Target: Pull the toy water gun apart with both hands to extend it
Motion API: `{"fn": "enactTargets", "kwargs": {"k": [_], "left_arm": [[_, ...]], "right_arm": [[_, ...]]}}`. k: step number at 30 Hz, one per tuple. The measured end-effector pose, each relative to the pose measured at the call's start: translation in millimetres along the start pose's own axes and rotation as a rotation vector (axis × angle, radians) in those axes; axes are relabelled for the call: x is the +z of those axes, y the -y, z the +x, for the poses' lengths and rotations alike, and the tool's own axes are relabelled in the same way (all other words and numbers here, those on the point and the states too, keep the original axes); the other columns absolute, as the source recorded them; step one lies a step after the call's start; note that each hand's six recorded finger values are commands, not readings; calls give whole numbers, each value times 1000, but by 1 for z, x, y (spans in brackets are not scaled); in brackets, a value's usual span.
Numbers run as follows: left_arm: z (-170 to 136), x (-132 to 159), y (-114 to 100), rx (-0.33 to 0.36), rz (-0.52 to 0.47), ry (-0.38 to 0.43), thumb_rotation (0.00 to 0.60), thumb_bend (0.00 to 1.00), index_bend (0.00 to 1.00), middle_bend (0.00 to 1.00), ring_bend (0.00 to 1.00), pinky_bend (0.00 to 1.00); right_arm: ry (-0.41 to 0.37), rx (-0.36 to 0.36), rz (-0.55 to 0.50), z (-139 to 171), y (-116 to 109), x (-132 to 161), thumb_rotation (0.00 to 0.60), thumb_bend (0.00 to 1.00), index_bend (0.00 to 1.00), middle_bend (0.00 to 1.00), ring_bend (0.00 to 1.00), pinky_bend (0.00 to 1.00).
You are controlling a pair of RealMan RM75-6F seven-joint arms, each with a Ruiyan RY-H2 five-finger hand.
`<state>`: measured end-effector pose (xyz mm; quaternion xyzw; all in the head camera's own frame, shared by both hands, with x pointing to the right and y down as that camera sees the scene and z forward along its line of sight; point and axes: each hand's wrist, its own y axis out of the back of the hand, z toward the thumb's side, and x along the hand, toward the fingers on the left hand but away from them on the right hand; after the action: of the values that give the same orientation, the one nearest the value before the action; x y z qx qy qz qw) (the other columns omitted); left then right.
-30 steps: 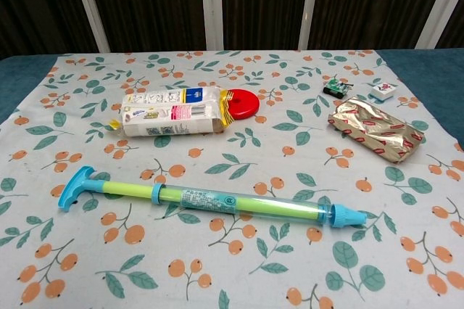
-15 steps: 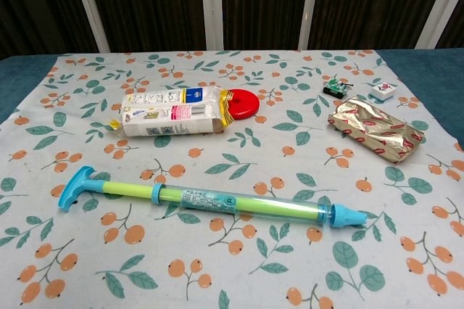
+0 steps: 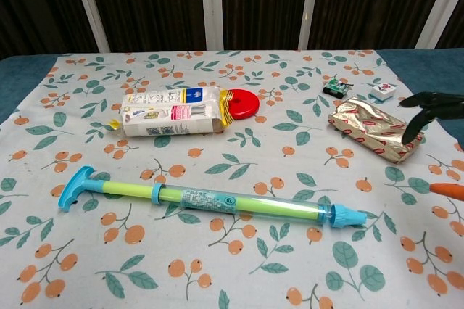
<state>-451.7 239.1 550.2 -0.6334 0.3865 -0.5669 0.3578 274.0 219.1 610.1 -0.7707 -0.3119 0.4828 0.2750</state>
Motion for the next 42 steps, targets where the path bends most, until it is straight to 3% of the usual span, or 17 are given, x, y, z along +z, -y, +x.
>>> {"fn": "enactTargets", "kwargs": {"k": [8,18,32,42], "left_arm": [[1,-1,1,-6,-6,2,600,134,33,0,0,0],[2,-3,0,-15,-7,2,600,134,33,0,0,0],[3,-1,1,-12,-1,8,600,134,33,0,0,0],[3,-1,2,-14,0,4,600,135,38,0,0,0]], "right_arm": [[-49,58,12,-31,37,49,600,320,384,127,0,0],[-19,113,67,-49,75,61,600,321,383,127,0,0],[25,113,73,-62,85,55,600,320,392,127,0,0],[42,123,65,-69,91,54,600,320,499,146,0,0]]}}
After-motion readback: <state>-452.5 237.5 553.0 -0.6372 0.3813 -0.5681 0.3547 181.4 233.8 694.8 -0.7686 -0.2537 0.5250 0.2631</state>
